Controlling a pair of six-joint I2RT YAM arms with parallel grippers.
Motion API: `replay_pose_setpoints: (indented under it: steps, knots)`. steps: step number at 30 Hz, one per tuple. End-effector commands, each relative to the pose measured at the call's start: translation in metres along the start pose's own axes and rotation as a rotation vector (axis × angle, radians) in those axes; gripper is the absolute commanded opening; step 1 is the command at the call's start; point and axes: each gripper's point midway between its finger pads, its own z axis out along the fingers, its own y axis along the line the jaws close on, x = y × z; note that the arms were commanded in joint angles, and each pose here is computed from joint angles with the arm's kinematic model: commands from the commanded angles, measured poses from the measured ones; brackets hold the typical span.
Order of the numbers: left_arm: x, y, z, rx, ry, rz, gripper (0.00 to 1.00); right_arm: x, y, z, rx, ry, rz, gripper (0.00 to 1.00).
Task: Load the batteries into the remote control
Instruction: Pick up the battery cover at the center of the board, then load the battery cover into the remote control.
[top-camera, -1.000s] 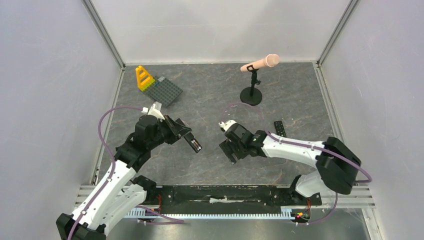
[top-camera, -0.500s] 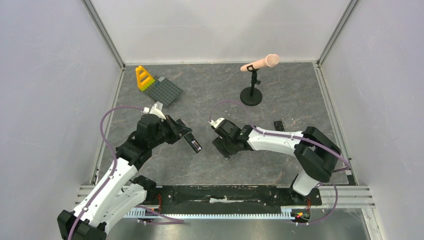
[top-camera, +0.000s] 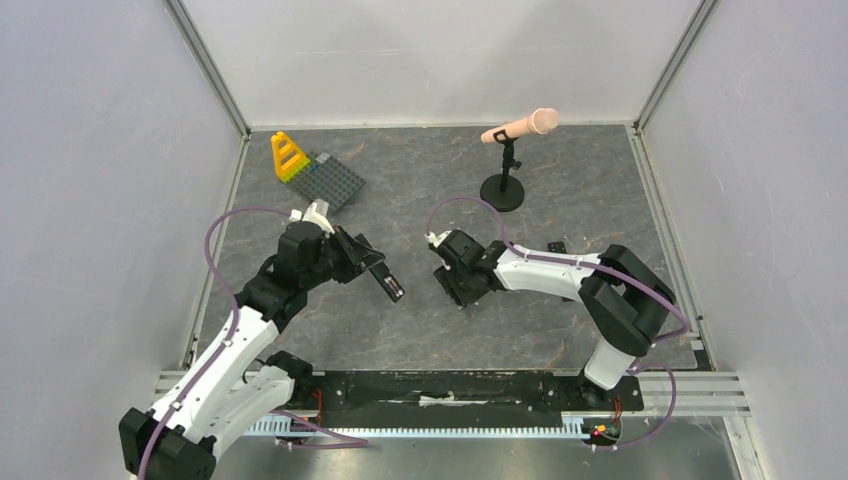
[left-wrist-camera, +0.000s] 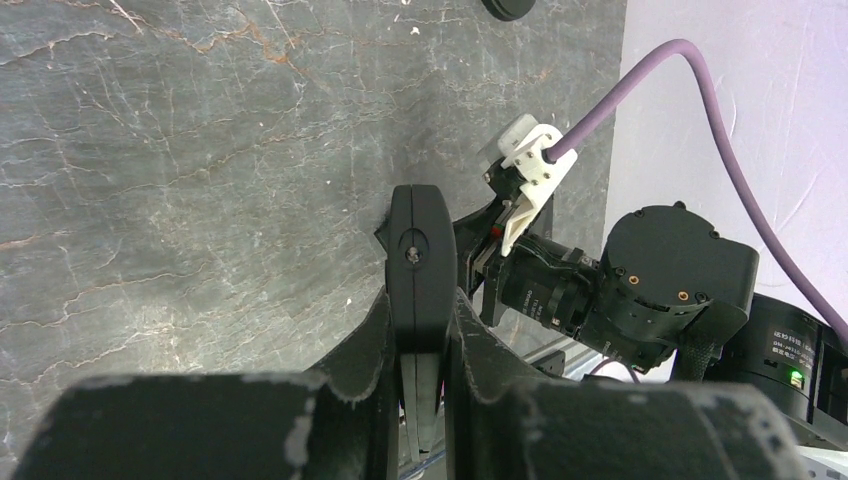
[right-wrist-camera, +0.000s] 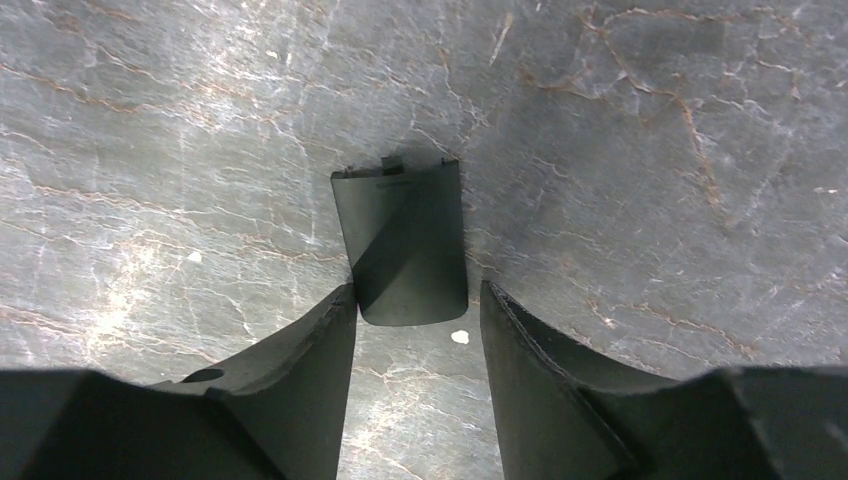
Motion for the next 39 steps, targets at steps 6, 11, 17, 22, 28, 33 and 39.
replay_pose_setpoints:
  steps: [6,11,17,22,28,33,39]
  knots:
    - [-0.026,-0.029,-0.001,0.088,-0.057,0.046,0.02,0.033,-0.005,0.015,-0.044,0.158,0.004,0.41]
    - [-0.023,-0.028,0.002,0.102,-0.038,0.052,0.02,0.020,-0.003,0.011,-0.056,0.106,0.008,0.29]
    - [-0.016,-0.063,-0.002,0.295,0.018,0.173,0.02,-0.027,0.009,-0.025,-0.133,-0.125,0.025,0.25]
    - [-0.018,-0.078,-0.010,0.373,0.013,0.265,0.02,-0.065,0.019,-0.075,-0.216,-0.355,0.035,0.21]
    - [-0.018,-0.109,-0.031,0.519,0.007,0.410,0.02,-0.093,0.034,-0.154,-0.331,-0.617,-0.016,0.21]
    - [-0.028,-0.127,-0.045,0.584,-0.053,0.489,0.02,-0.098,0.058,-0.207,-0.432,-0.790,-0.113,0.21]
    - [-0.032,-0.148,-0.057,0.648,-0.107,0.549,0.02,-0.106,0.077,-0.243,-0.446,-0.861,-0.135,0.20]
